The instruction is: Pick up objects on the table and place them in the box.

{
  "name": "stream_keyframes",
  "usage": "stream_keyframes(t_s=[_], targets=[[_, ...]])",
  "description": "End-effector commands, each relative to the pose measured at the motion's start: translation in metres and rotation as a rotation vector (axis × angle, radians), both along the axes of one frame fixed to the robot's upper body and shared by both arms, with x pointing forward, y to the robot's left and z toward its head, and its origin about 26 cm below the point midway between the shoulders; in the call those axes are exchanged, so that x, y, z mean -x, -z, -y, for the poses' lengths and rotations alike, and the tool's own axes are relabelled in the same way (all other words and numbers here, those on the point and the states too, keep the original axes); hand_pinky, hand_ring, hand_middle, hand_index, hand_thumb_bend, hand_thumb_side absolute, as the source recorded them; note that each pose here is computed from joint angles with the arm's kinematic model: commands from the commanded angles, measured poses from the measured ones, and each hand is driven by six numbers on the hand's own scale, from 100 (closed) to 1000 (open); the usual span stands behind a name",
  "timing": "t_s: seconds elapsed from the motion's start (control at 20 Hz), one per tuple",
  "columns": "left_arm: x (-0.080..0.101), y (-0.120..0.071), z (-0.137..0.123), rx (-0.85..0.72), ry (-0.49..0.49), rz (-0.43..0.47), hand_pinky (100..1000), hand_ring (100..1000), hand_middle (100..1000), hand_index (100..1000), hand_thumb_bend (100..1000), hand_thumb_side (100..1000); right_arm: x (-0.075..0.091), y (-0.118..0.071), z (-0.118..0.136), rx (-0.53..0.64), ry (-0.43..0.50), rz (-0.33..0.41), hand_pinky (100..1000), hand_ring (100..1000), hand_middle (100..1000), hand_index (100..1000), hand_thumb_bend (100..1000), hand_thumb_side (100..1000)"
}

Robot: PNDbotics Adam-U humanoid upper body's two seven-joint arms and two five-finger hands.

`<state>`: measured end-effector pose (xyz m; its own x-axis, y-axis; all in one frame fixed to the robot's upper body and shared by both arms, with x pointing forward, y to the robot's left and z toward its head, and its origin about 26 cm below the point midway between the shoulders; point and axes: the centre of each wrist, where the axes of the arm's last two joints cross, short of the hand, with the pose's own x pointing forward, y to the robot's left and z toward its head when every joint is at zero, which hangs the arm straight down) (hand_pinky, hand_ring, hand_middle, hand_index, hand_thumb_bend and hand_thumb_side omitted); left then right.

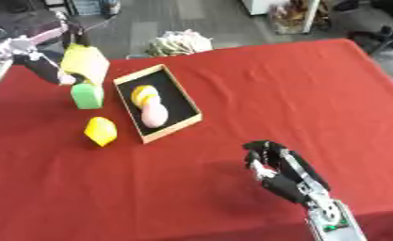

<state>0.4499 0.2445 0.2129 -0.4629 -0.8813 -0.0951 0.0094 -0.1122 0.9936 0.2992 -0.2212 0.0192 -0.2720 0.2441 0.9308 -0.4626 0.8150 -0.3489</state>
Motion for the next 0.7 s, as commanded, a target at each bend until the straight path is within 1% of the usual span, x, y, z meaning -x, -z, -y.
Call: stream_keyframes(t_s=[0.05,0.25,0.4,0.45,0.7], targets=[[-0.01,0.002,0.02,0.012,0.016,0.055,723,544,515,636,487,100,-0.002,-0.005,-0.002,-0.004,-0.021,0.016,721,587,555,748,100,438],[-0.014,0.011,0.045,0.029,0.078,0.093,735,557,528,647,495,100,-0.003,-0.007,-0.006,-0.008,-0.038,0.019,721,587,555,747,100,444],[-0.015,0.015,0.058,0.031,0.119,0.104,740,562,533,650,495,100,-0.004,-0.008,-0.007,-0.009,-0.044,0.02,721,587,555,747,100,445],[-0.015,0.017,0.061,0.034,0.132,0.104,741,564,535,653,509,100,-0.004,-0.008,-0.008,-0.01,-0.045,0.022,721,587,555,747,100,447],[-0.011,0.027,0.078,0.046,0.201,0.085,755,583,556,670,523,100,-0.005,-0.01,-0.011,-0.012,-0.057,0.026,721,587,555,748,100,445]])
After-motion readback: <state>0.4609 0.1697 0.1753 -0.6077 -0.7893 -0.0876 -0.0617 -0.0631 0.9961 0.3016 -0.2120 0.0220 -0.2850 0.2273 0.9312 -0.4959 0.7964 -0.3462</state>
